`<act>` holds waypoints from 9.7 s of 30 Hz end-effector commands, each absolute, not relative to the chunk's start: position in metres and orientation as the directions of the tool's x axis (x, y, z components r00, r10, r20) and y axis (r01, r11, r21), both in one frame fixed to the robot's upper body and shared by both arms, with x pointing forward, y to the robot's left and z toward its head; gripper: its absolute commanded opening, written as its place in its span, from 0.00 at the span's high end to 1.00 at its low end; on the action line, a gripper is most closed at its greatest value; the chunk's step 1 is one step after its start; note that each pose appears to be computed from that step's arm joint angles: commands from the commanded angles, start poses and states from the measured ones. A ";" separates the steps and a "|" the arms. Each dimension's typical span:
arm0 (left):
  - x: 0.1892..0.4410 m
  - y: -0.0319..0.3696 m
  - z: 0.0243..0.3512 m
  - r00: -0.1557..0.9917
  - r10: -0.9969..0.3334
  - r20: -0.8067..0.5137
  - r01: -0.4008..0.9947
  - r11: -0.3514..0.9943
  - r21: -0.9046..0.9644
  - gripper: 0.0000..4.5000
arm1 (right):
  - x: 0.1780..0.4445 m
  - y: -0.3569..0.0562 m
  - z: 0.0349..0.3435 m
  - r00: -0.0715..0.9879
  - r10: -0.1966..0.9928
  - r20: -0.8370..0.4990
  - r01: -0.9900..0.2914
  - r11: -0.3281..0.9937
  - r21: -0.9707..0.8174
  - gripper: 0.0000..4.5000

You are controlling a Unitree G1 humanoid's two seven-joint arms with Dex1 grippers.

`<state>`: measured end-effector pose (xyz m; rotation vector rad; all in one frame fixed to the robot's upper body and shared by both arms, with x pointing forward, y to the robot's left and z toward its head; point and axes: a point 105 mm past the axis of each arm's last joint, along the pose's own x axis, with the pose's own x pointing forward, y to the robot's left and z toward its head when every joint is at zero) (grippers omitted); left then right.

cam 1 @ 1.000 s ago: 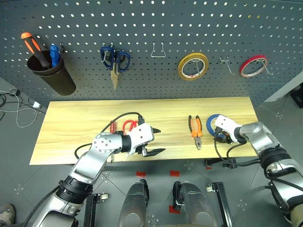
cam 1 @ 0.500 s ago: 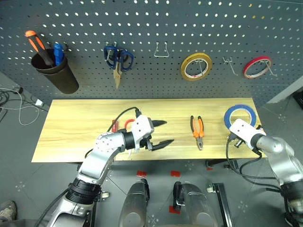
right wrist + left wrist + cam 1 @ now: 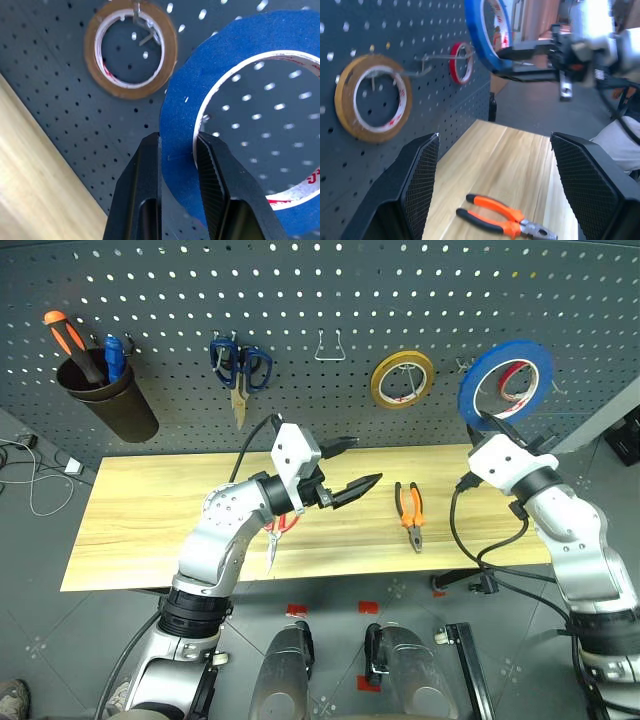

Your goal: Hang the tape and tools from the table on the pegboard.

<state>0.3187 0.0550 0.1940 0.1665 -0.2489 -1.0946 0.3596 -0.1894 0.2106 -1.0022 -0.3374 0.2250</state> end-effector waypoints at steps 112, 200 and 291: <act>0.345 0.191 0.154 0.909 -0.405 -0.095 0.416 0.897 0.151 0.05 | 0.421 -0.003 0.291 0.807 0.290 0.515 -0.214 0.956 -0.203 0.00; 0.333 0.194 0.216 0.917 -0.140 0.374 -0.060 0.878 0.476 0.93 | 0.310 -0.069 0.229 0.712 0.698 0.078 -0.635 0.687 -0.352 0.00; 0.322 0.314 0.403 0.674 0.049 0.737 -0.299 0.930 0.212 0.82 | 0.280 -0.017 0.246 0.509 0.860 -0.021 -0.845 0.495 -0.202 0.00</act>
